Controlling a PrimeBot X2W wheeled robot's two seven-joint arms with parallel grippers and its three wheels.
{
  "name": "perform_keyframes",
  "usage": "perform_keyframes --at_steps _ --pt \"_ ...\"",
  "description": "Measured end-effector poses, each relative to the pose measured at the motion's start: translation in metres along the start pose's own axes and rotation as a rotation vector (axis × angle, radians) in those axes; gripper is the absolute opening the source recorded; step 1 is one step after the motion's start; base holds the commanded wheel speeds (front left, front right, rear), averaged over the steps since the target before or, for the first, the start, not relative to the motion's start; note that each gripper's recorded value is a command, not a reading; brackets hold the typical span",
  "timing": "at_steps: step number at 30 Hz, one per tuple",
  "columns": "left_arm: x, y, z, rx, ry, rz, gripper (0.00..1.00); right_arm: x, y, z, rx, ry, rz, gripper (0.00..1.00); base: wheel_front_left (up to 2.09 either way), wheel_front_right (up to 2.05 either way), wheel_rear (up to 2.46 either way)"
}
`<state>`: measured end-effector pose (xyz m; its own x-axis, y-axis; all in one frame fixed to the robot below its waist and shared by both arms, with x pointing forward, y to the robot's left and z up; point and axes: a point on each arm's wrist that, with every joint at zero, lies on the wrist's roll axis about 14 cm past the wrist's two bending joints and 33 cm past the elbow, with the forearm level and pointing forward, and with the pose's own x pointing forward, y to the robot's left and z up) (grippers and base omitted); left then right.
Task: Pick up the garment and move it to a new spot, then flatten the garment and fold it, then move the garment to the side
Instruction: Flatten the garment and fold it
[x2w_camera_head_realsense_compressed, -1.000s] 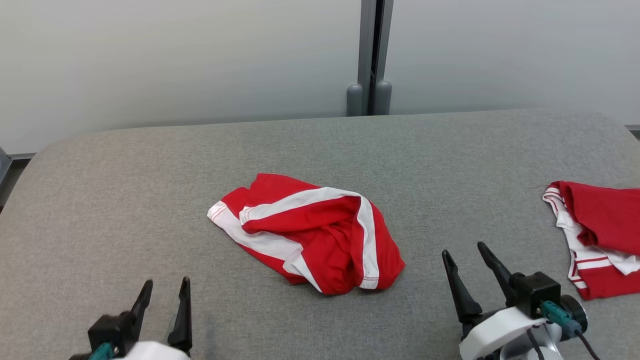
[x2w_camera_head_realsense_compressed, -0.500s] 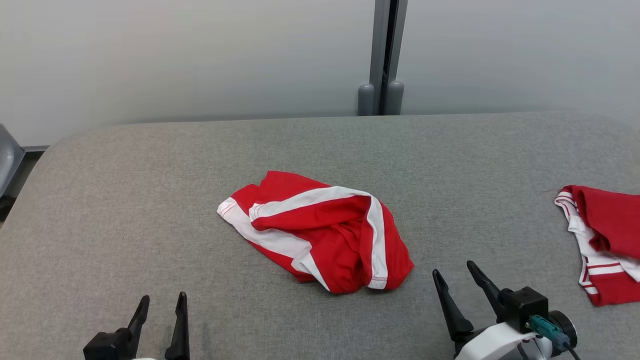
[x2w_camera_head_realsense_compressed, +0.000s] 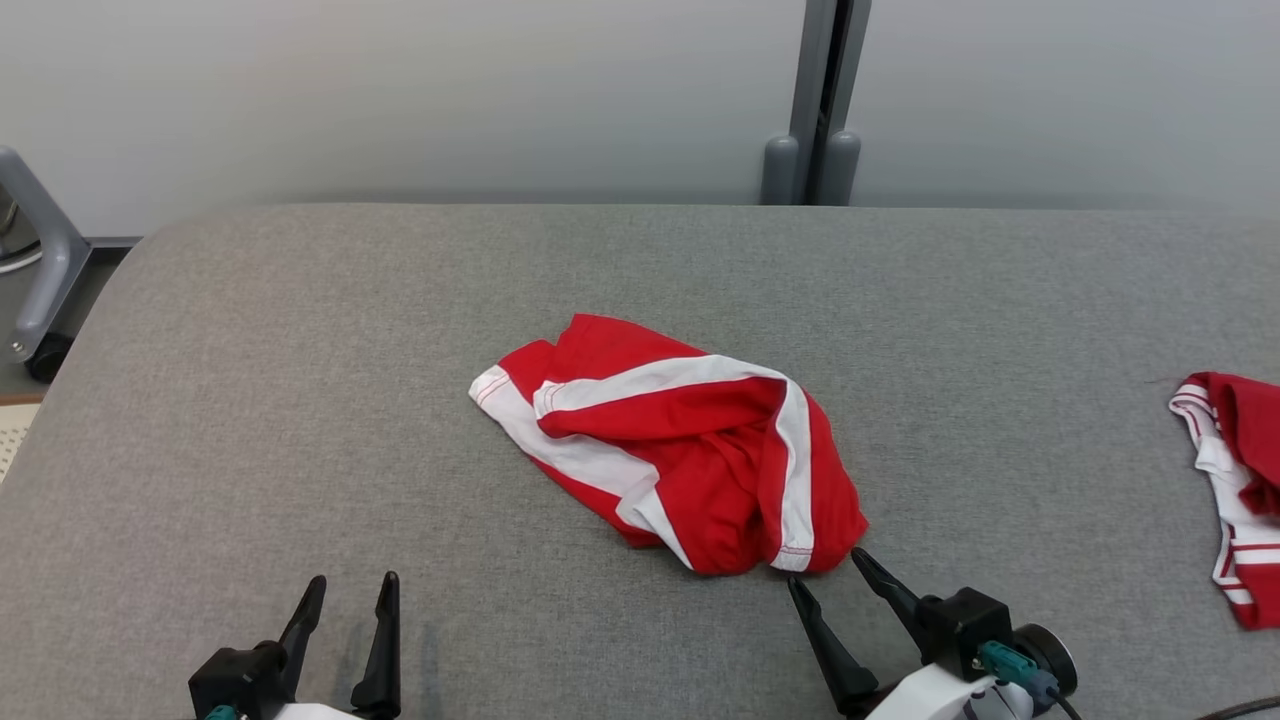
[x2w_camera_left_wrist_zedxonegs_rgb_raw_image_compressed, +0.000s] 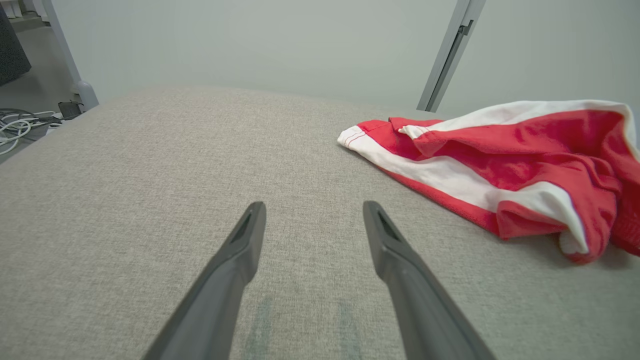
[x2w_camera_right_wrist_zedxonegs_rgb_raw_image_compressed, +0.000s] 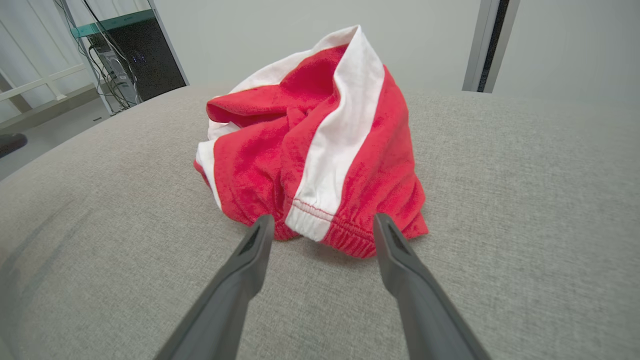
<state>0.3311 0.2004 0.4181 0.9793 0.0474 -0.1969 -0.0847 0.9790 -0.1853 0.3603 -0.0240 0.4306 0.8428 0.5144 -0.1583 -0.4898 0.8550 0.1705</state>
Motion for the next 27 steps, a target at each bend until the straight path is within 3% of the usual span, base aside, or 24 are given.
perform_keyframes --at_steps 19,20,21,23,24,27 --pt "0.003 0.009 -0.002 -0.020 0.011 0.034 1.00 0.027 0.005 -0.007 -0.039 0.042 0.057 1.00 0.00 0.00 0.00" --pt "0.003 0.009 -0.003 -0.024 0.012 0.035 1.00 0.027 0.004 -0.007 -0.039 0.045 0.055 0.92 0.00 0.00 0.00" --pt "0.003 0.009 -0.003 -0.027 0.014 0.035 1.00 0.027 0.004 -0.009 -0.039 0.051 0.054 0.60 0.00 0.00 0.00" --pt "0.003 0.008 -0.005 -0.027 0.019 0.033 1.00 0.027 0.002 -0.011 -0.041 0.058 0.049 0.12 0.00 0.00 0.00" --pt "0.003 0.008 -0.005 -0.029 0.020 0.033 1.00 0.027 0.000 -0.011 -0.046 0.060 0.044 0.00 0.00 0.00 0.00" --pt "0.003 0.008 -0.005 -0.034 0.018 0.034 1.00 0.029 -0.009 -0.010 -0.055 0.062 0.021 0.00 0.00 0.00 0.00"
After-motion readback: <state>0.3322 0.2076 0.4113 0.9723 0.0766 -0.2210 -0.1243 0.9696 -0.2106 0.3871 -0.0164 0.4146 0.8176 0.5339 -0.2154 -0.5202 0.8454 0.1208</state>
